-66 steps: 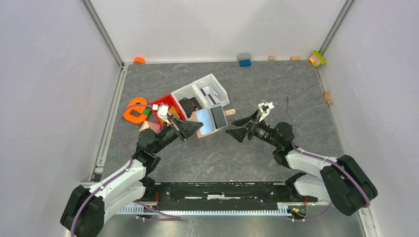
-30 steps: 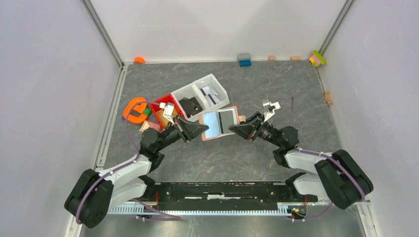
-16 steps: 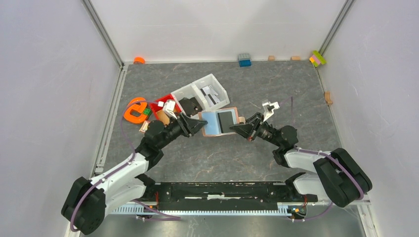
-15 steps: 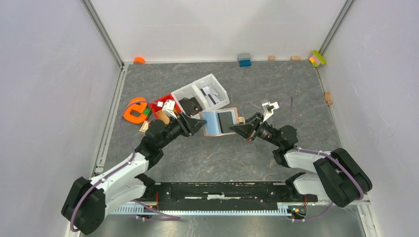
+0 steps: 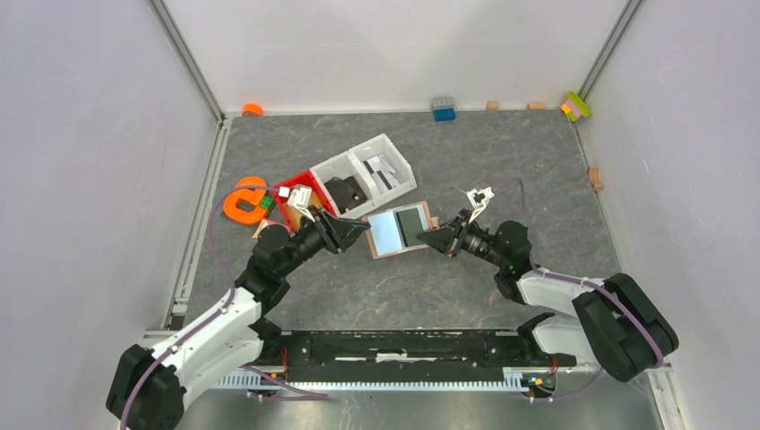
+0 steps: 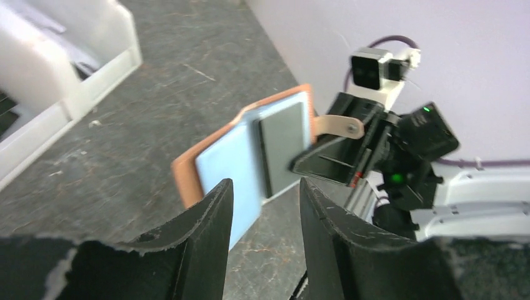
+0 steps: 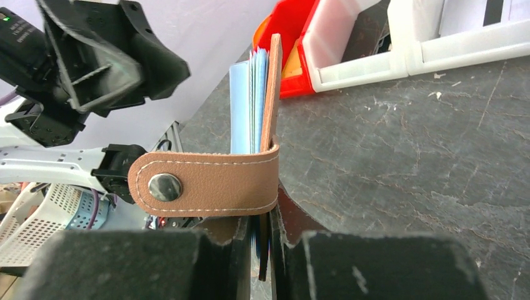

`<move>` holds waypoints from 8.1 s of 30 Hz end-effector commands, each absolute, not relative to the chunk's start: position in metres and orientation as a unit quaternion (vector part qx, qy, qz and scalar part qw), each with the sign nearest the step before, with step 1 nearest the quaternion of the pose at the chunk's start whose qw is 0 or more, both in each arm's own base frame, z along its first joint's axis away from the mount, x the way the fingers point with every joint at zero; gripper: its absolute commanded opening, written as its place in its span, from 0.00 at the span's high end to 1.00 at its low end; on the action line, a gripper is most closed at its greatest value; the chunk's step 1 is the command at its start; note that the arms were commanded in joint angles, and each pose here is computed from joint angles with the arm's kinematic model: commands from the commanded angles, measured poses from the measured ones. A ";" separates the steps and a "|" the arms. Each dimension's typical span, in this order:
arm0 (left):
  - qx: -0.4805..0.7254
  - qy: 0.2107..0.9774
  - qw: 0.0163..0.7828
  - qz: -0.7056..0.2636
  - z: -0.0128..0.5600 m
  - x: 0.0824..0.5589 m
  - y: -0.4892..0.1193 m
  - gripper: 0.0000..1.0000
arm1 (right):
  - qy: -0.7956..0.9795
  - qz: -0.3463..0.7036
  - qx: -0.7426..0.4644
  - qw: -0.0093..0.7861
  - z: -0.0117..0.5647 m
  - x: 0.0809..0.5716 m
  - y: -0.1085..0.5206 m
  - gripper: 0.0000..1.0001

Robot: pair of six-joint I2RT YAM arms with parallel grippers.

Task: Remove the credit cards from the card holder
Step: Remove the credit card from the card holder, then place the credit card in the storage box, then remove the credit card from the card holder.

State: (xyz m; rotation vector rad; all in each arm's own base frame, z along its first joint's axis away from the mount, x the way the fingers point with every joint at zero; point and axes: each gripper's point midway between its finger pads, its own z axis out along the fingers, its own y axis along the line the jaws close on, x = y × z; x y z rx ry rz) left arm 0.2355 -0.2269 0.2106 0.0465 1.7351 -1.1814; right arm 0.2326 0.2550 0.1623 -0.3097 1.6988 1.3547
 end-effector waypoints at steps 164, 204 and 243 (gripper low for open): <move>-0.136 0.841 0.390 -0.350 0.122 0.406 -0.193 0.98 | 0.707 0.503 -0.021 0.497 0.160 0.270 0.195 1.00; 0.037 0.813 0.476 -0.335 0.206 0.312 -0.272 0.23 | 0.686 0.522 -0.043 0.506 0.173 0.265 0.199 0.99; 0.129 0.747 0.451 -0.471 0.197 0.260 -0.314 0.95 | 0.658 0.502 -0.049 0.559 0.177 0.257 0.195 0.57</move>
